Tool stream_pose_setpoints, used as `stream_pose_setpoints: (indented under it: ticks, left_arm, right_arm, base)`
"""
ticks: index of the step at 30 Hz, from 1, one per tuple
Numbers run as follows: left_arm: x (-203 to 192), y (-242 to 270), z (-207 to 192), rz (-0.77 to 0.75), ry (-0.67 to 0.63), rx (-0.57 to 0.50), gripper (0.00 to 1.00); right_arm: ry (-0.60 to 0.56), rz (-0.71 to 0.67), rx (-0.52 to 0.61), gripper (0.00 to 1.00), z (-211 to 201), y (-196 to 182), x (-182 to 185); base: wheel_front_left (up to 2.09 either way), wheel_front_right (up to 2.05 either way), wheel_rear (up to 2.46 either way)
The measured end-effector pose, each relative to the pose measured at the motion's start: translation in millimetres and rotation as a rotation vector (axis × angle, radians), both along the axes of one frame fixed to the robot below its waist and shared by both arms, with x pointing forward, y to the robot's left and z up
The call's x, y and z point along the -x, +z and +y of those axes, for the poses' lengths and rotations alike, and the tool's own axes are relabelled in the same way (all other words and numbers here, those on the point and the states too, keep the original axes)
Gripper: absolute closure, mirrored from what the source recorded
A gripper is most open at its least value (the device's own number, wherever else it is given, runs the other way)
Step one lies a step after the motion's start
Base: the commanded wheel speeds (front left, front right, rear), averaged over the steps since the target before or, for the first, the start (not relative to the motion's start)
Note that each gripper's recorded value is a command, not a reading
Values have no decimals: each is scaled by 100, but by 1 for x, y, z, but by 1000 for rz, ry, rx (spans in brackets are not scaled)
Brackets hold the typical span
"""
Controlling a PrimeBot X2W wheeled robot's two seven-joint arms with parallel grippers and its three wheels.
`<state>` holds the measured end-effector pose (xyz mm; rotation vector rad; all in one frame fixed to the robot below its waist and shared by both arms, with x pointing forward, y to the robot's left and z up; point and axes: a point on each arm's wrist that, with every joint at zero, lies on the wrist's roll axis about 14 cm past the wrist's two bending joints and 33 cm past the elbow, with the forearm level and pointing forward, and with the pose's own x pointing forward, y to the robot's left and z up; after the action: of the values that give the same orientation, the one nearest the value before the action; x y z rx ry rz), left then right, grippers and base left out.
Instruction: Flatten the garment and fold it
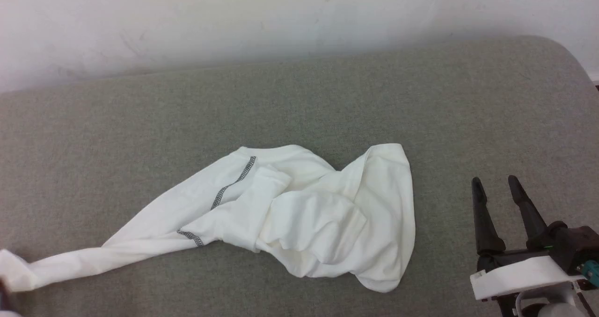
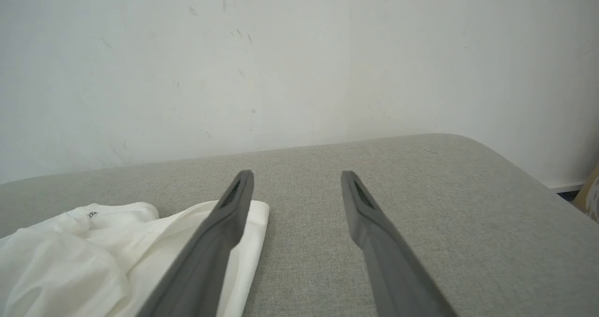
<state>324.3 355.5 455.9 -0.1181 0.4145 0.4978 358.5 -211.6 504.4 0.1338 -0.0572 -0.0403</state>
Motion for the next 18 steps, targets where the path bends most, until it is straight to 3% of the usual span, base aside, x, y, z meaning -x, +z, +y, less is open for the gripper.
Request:
stream_pose_setpoints:
  ticks: [12, 18]
  left_arm:
    - [-59, 80, -127, -525, -380, -59, 0]
    - [-56, 82, -191, -577, -557, -63, 0]
  right_arm:
    - [-18, -16, 24, 0, -6, 13, 14]
    - [-31, 11, 23, 0, -11, 8, 18]
  base:
    - [0, 0, 0]
    - [0, 0, 0]
